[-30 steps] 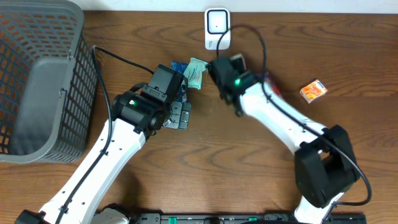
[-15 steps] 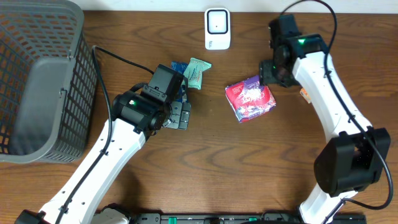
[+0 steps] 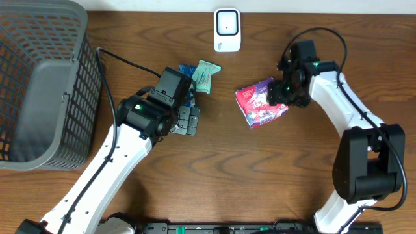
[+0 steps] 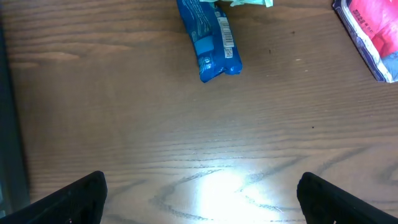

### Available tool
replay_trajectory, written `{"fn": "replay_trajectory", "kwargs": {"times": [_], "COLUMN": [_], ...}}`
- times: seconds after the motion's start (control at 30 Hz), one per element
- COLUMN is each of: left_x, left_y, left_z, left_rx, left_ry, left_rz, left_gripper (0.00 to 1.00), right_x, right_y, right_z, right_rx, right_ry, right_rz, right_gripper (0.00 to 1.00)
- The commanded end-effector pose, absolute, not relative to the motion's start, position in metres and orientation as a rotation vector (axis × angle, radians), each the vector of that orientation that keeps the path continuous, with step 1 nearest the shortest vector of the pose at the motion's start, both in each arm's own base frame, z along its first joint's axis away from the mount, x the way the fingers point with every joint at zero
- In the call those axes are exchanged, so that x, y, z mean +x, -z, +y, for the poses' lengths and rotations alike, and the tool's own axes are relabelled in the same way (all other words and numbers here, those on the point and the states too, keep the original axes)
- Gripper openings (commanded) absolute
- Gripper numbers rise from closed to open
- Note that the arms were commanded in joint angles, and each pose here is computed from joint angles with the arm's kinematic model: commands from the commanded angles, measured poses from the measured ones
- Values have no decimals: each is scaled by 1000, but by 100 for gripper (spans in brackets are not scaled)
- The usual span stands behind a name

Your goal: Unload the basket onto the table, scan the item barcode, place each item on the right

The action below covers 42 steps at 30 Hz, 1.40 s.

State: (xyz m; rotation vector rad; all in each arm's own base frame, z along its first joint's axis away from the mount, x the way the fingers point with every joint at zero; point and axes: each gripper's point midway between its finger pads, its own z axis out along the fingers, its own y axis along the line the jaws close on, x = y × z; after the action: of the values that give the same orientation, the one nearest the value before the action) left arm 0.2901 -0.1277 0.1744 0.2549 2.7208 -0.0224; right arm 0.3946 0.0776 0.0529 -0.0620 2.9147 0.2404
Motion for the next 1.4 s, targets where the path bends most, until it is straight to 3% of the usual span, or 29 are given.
{"fn": "replay_trajectory", "kwargs": {"times": [0.0,0.23,0.47,0.67,0.97,1.07,1.17,1.37], "left_x": [290,290,290,290,290,290,290,290], "left_y": [-173,-173,-173,-173,-173,-173,-173,-173], "left_z": [-126,-126,-126,-126,-126,-126,-126,-126], "left_rx": [254,254,254,254,254,254,254,254], "left_ry": [10,10,10,10,10,10,10,10], "left_rz": [2726,2726,2726,2726,2726,2726,2726,2726], "left_gripper": [98,98,98,98,98,98,98,98], "right_x": [382,339,340,357,389,399,400,395], "right_y": [-34,0,-8,-41,-91,-96,-88,-55], "right_z": [80,73,80,102,91,84,87,91], "right_rx": [-13,18,150,174,214,185,147,146], "right_ry": [-287,-267,-334,-527,-440,-379,-376,-370], "right_rz": [2948,3074,3070,2983,2783,2734,2747,2838], "right_gripper": [70,57,60,61,76,86,93,92]}}
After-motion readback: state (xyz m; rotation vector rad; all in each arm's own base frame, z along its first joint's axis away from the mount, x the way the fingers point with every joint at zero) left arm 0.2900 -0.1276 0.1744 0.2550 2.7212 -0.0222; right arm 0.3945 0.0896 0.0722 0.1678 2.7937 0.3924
